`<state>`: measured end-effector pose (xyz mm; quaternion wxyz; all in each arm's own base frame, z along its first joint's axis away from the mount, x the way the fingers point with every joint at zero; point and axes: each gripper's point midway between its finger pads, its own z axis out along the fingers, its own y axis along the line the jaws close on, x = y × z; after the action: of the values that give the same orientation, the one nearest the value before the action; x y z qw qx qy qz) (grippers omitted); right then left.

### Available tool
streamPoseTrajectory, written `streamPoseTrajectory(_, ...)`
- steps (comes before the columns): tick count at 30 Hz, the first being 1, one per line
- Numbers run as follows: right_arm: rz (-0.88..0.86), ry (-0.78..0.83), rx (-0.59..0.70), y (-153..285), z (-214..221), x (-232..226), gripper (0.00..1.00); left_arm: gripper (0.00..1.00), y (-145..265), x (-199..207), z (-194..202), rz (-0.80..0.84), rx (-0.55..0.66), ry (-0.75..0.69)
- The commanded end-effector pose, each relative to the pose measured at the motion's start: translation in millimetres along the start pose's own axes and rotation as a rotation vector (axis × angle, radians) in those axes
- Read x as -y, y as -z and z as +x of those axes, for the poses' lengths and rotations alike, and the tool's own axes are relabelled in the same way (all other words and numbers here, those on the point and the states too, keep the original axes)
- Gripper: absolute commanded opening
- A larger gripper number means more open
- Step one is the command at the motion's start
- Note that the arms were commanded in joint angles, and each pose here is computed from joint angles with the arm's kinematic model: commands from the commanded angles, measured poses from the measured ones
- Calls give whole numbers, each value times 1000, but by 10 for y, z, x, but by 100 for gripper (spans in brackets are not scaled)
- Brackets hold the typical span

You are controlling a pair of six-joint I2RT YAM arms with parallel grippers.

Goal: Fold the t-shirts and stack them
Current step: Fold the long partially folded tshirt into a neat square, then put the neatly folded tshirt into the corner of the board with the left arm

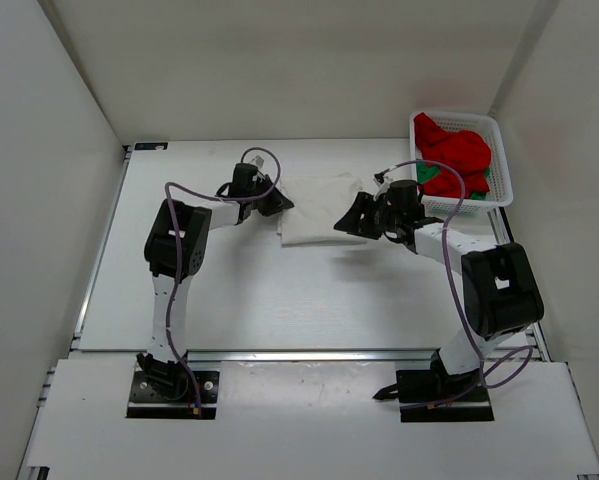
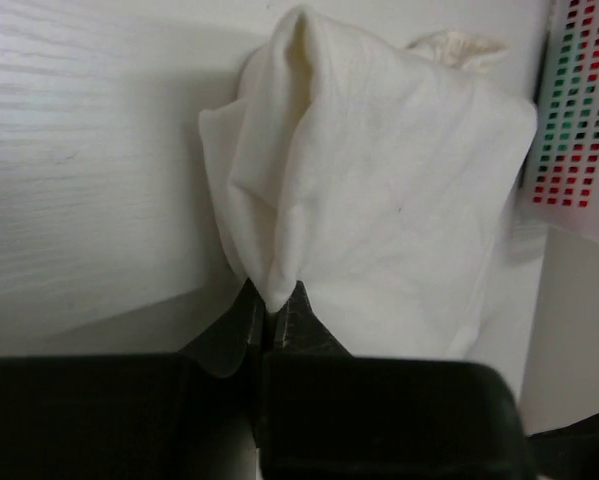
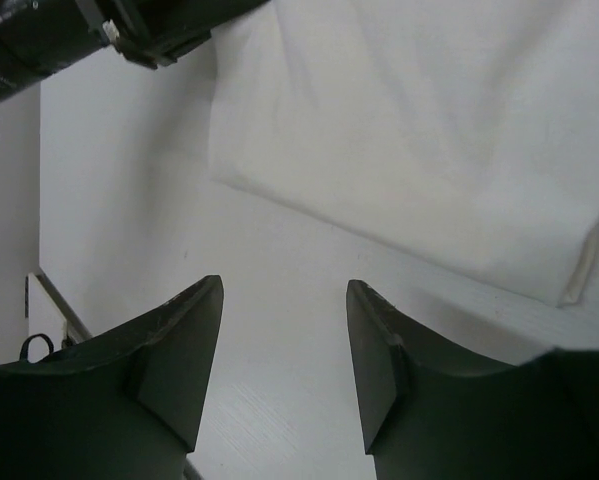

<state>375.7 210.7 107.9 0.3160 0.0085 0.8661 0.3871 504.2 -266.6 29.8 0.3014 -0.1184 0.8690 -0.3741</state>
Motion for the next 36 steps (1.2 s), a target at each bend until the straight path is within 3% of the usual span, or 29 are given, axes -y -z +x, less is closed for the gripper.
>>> streamPoseTrajectory(1,-81,61,71,127,-166,-256,51,0,62,288,-287,65,45,31)
streamPoseTrajectory(3,-86,68,74,173,-152,-262,50,0,257,252,-662,63,124,50)
streamPoseTrajectory(6,-90,62,66,192,-85,-242,50,0,750,-177,-1293,-16,267,89)
streamPoseTrajectory(9,-111,61,44,169,-28,-270,50,0,1553,-962,-1880,-116,463,210)
streamPoseTrajectory(14,-164,82,7,104,62,-396,48,0,2227,-1805,-1976,-238,618,373)
streamPoseTrajectory(19,-170,109,-33,78,238,-480,49,0,2522,-2461,-1744,-263,744,607)
streamPoseTrajectory(22,-162,110,-67,57,373,-475,49,0,2550,-2651,-1789,-252,801,717)
streamPoseTrajectory(28,-138,101,-125,42,614,-383,50,3,2629,-2857,-2204,-270,937,756)
streamPoseTrajectory(31,-121,76,-138,39,648,-296,49,3,2583,-2857,-2442,-251,968,750)
streamPoseTrajectory(36,-112,49,-160,37,673,-240,49,6,2438,-2898,-2519,-232,974,769)
